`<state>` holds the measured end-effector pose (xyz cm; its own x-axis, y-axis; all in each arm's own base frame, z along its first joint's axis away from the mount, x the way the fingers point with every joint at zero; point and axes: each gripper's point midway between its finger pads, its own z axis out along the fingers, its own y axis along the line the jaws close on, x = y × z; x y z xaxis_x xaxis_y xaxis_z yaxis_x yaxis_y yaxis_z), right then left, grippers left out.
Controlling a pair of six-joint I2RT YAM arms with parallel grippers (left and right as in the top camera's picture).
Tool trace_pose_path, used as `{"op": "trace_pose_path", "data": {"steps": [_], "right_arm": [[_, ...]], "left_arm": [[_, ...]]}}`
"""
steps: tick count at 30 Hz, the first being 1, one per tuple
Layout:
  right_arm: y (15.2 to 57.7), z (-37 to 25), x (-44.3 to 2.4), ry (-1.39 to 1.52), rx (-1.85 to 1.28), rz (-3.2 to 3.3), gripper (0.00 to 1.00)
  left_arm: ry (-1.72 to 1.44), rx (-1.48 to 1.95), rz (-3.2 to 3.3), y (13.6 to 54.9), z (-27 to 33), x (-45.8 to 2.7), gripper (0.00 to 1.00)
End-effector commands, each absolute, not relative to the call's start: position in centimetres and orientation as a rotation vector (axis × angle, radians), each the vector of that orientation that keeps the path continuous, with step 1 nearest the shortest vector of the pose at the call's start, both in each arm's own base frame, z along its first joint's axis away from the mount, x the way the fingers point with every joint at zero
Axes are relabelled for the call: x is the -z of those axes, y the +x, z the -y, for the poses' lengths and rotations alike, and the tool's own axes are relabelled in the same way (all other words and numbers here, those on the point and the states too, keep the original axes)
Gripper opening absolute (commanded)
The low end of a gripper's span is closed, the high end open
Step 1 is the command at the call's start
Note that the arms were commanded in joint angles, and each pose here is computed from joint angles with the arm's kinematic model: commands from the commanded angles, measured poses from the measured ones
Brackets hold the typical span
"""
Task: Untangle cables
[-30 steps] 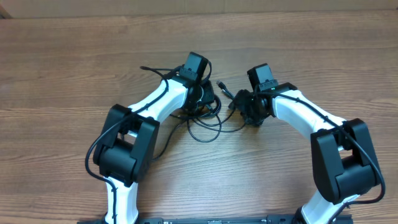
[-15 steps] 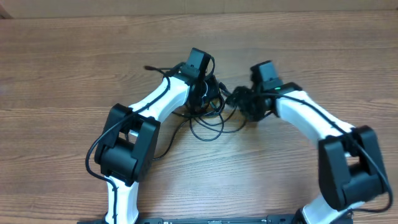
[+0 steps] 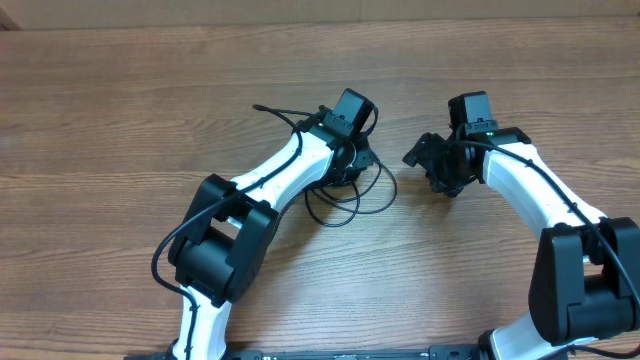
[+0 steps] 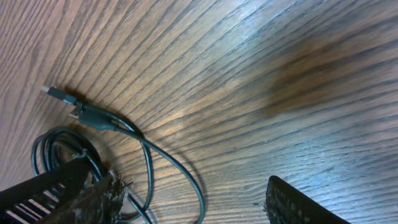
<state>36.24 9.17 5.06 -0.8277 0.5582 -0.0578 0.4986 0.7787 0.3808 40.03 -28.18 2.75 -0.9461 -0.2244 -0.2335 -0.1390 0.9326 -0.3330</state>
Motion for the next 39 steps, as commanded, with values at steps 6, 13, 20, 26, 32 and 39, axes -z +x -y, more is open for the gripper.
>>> {"op": "trace_pose_path", "data": {"steps": [6, 13, 20, 26, 32, 39], "right_arm": [[36.1, -8.7, -5.3, 0.833, -0.489, -2.794, 0.72], [36.1, -8.6, -5.2, 0.834, -0.484, -2.793, 0.73], [35.8, -8.6, -5.2, 0.838, -0.479, -2.803, 0.74], [35.5, -9.5, -5.3, 0.832, -0.551, -2.825, 0.81], [34.7, -12.7, -6.5, 0.788, -0.836, -2.861, 0.85], [34.9, -16.7, -9.8, 0.65, -1.268, -2.795, 0.43]], "left_arm": [[-0.266, 0.398, -2.801, 40.9, 28.8, -0.2, 0.22], [-0.235, 0.431, -2.77, 42.0, 28.3, -2.7, 0.09], [-0.107, 0.447, -2.846, 41.1, 27.2, -3.4, 0.04], [0.124, 0.501, -2.899, 40.7, 25.3, -9.0, 0.04], [0.491, 1.133, -2.788, 38.4, 27.0, -13.5, 0.04], [0.684, 1.681, -2.392, 37.5, 24.9, -19.3, 0.04]]}}
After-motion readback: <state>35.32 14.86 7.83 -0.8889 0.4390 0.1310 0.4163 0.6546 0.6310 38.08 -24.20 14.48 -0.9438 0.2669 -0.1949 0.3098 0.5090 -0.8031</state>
